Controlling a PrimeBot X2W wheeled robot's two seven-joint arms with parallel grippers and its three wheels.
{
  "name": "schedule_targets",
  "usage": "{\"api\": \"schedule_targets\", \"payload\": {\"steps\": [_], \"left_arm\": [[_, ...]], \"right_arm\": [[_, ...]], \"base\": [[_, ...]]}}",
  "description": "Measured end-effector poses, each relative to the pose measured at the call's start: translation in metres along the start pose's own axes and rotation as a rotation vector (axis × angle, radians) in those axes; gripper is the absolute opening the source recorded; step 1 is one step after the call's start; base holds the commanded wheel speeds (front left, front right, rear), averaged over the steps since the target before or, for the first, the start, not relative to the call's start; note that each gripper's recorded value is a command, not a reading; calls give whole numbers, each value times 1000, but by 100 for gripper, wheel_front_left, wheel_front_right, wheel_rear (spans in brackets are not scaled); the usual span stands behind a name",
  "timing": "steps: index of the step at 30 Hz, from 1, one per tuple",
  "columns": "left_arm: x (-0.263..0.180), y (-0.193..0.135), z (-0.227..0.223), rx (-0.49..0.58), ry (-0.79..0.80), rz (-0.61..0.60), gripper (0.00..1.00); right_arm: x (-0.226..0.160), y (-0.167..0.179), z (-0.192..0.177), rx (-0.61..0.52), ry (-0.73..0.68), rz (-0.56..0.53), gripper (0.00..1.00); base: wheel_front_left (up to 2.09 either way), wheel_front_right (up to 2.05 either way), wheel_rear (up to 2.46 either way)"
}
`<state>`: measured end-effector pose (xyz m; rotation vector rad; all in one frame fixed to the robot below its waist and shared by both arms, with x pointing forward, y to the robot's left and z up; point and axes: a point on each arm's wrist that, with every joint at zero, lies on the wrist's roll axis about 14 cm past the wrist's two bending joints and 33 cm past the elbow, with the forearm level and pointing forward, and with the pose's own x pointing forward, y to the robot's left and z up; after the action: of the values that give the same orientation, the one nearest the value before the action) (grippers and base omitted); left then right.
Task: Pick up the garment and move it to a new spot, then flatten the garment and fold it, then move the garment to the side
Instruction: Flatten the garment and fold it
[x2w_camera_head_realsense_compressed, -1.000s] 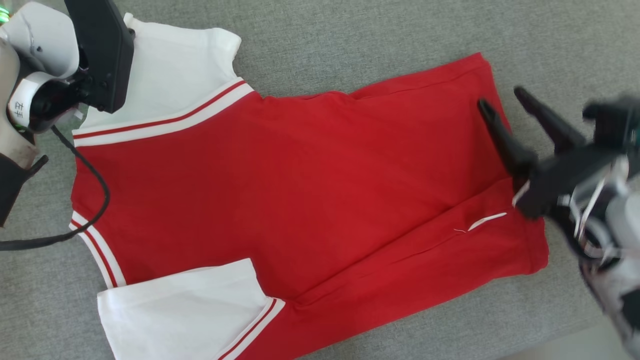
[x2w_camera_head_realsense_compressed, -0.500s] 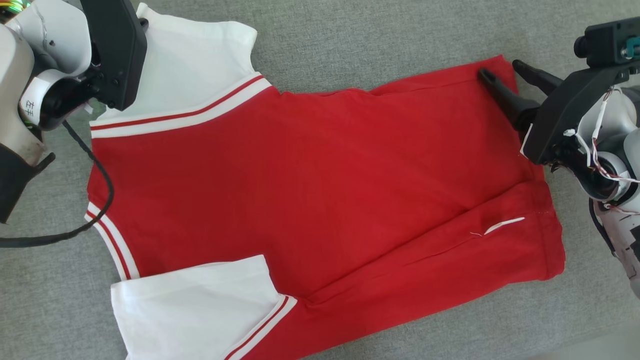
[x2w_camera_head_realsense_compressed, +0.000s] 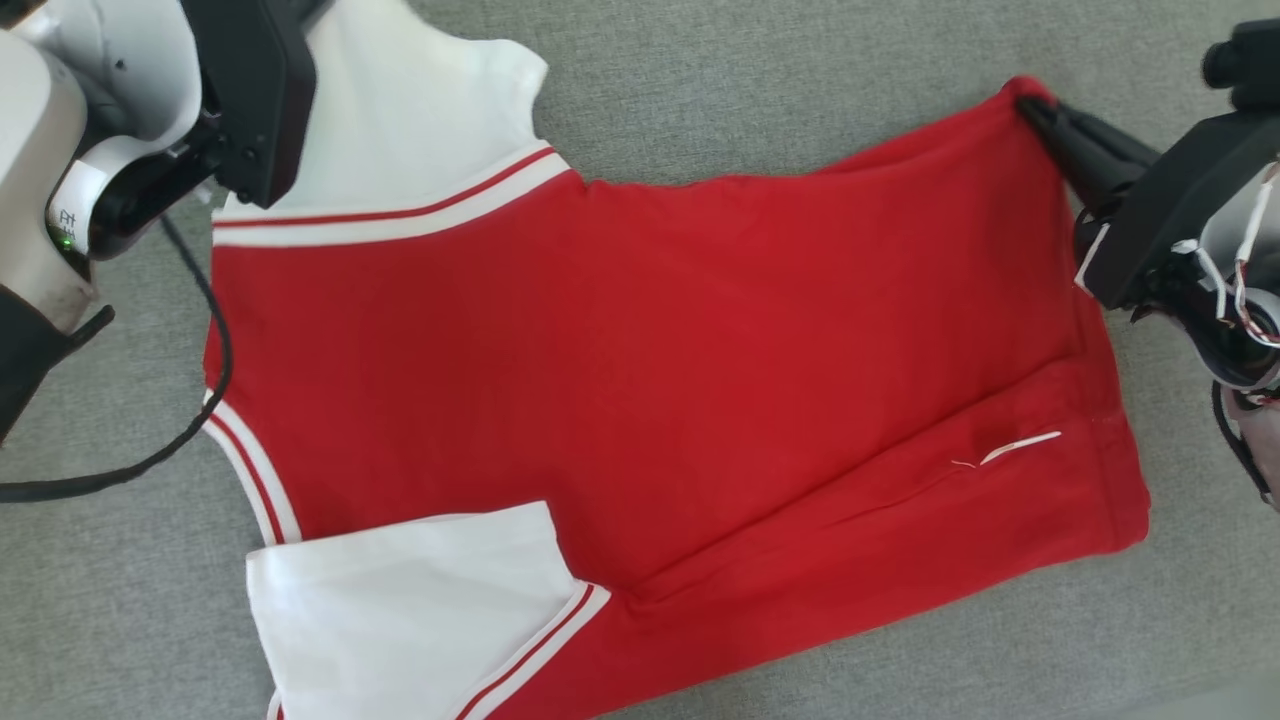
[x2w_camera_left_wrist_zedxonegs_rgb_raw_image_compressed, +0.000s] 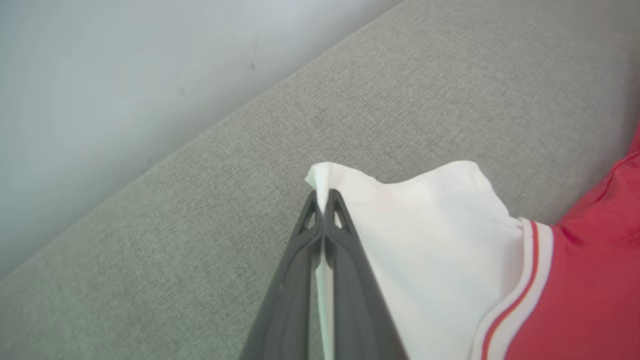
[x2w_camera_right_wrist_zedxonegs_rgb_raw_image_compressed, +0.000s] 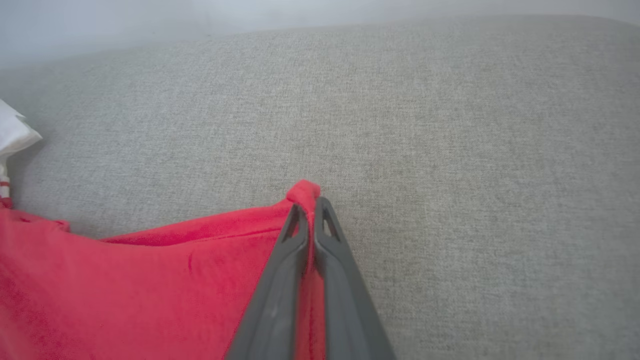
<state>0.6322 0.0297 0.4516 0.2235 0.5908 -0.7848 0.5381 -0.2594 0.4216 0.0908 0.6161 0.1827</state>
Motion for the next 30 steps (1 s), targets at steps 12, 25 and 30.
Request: {"api": "schedule_targets", "payload": {"steps": [12, 25, 30], "left_arm": [[-40, -5, 54, 39, -272, -25, 0], [-112, -45, 27, 24, -345, -134, 0], [-139, -67, 6, -17, -351, -155, 0]], "right_arm": [[-3, -7, 41, -26, -178, -14, 0], [-36, -15, 15, 50, -148, -1, 0], [-54, -10, -3, 73, -127, 18, 0]], "base": [[0, 0, 0], [0, 0, 0], [0, 0, 0]]}}
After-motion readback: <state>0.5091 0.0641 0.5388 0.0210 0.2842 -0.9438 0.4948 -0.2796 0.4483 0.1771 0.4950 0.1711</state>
